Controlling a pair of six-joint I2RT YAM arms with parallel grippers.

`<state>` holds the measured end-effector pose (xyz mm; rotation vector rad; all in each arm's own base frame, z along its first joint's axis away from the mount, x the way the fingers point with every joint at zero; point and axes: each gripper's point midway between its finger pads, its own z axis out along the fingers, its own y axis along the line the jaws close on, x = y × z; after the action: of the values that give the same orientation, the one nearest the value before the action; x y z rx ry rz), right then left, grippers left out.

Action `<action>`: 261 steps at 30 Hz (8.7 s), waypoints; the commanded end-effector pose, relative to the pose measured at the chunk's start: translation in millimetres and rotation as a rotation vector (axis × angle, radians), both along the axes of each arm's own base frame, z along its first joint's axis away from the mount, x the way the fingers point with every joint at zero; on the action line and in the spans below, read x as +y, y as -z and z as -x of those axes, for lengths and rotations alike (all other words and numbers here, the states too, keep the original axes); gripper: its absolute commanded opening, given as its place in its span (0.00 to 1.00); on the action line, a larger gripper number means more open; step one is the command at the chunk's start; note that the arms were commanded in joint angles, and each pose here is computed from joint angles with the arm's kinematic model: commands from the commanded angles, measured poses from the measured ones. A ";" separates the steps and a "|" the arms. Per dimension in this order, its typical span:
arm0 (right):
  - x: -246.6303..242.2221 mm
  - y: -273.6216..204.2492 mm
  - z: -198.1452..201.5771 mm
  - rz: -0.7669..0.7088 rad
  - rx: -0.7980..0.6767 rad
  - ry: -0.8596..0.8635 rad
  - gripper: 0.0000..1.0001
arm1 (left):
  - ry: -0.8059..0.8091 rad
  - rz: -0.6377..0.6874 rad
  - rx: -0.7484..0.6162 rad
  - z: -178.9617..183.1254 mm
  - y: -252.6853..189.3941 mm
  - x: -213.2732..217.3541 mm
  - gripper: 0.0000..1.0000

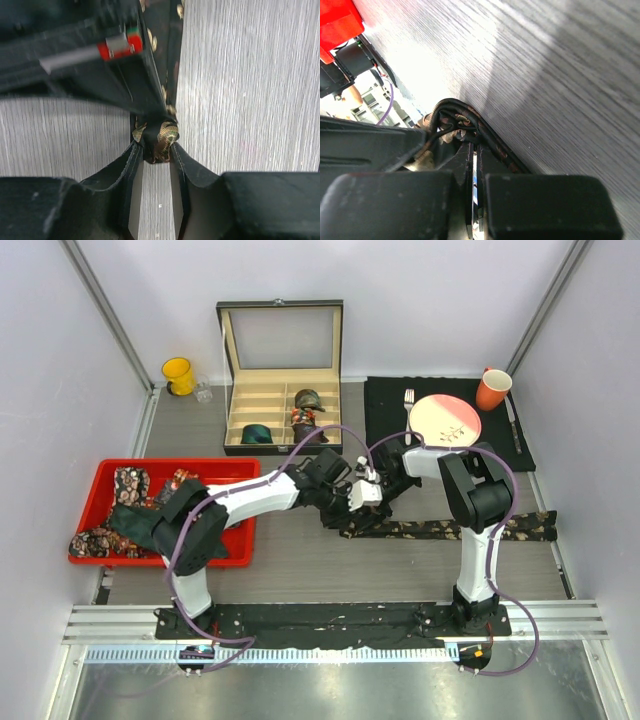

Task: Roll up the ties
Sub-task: Roll the tie at the center of the board.

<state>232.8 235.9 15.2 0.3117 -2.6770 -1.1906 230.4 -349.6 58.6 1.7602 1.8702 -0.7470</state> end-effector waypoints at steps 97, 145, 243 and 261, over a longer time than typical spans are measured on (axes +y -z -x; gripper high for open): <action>1.4 38.2 -31.2 0.081 -0.114 0.031 0.01 | 0.056 -0.116 -0.037 -9.9 24.2 53.2 0.17; 11.1 34.9 -25.0 0.087 -0.153 -0.032 0.01 | -0.011 0.065 -0.110 -15.7 -18.3 -1.2 0.73; 23.9 -7.4 -17.7 -0.022 -0.013 0.051 0.28 | 0.002 -0.237 -0.023 -4.1 53.6 39.1 0.20; -14.0 46.3 -8.9 0.213 -0.096 -0.038 0.01 | -0.035 -0.149 -0.054 -15.7 21.9 49.9 0.59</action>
<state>247.4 249.8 14.7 0.3000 -2.7291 -1.1681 245.6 -320.5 24.4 1.8256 1.9541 -0.5723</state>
